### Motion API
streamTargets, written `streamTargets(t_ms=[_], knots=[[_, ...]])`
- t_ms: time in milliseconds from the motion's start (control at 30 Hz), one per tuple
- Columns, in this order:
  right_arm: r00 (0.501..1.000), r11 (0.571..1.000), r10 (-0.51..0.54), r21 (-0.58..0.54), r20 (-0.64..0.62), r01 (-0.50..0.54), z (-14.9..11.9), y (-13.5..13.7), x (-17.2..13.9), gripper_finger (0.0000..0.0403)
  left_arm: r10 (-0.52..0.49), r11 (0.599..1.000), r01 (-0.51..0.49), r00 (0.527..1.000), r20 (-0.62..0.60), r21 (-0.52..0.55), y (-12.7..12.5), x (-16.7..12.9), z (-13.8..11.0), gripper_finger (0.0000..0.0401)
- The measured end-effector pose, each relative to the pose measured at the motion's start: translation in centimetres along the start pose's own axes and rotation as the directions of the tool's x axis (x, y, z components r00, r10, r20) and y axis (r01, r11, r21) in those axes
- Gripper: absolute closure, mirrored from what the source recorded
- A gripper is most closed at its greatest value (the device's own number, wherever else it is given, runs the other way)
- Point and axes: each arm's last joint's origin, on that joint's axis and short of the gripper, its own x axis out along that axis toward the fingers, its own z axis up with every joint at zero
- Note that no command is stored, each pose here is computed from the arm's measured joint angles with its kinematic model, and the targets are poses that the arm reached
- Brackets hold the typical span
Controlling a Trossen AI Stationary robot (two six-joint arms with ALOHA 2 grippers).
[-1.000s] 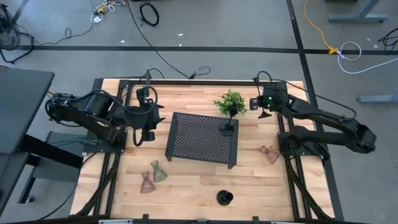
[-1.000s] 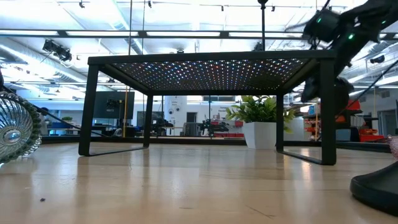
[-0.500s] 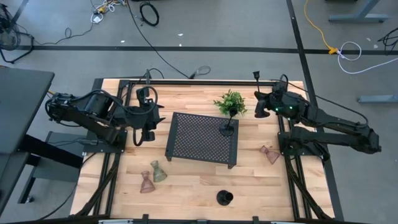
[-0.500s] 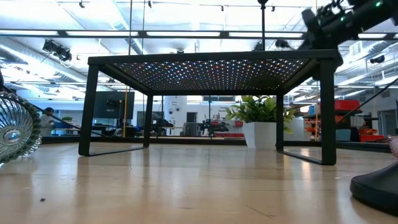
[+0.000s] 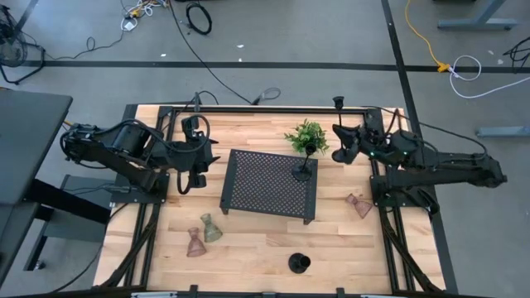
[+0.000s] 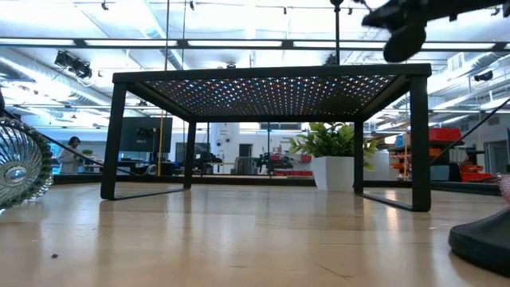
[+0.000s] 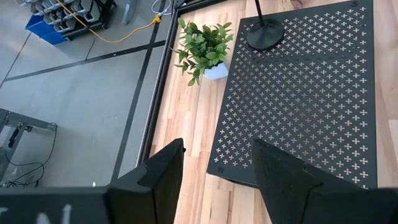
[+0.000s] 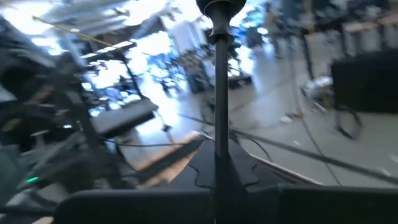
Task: Pick & Place candle stick holders
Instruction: Put the top black metal candle holder on the shelf
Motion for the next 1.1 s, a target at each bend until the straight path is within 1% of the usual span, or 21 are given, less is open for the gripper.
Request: streamTargets(t_ms=[200, 300, 400, 633, 933, 1100], knots=[[0.995, 0.994, 0.094, -0.056, 0.036, -0.092, 0.1, 2.0, -0.9, 0.0402, 0.000, 1.000, 0.000, 1.000, 0.000, 0.001, 0.0, 0.0, 0.0, 0.0209], [0.987, 0.985, 0.153, -0.091, 0.043, -0.149, 0.0, 3.2, -1.2, 0.0402, 0.000, 1.000, 0.000, 1.000, 0.000, 0.001, 0.0, 0.0, 0.0, 0.0209], [0.981, 0.977, 0.185, -0.116, 0.057, -0.177, -0.3, 4.4, -1.5, 0.0402, 0.000, 1.000, 0.000, 1.000, 0.000, 0.002, 0.0, 0.0, 0.0, 0.0209], [0.985, 0.972, 0.161, -0.185, 0.068, -0.146, -1.3, 7.0, -1.9, 0.0402, 0.001, 1.000, -0.001, 1.000, 0.000, 0.001, 0.0, 0.0, 0.0, 0.0209], [0.973, 0.945, 0.194, -0.288, 0.121, -0.153, -3.3, 11.1, -2.4, 0.0402, 0.000, 1.000, 0.000, 1.000, 0.000, 0.001, 0.0, 0.0, 0.0, 0.0209], [0.976, 0.943, 0.157, -0.317, 0.148, -0.104, -4.9, 12.8, -2.4, 0.0402, 0.000, 1.000, 0.000, 1.000, 0.000, 0.000, 0.0, 0.0, 0.0, 0.0209]])
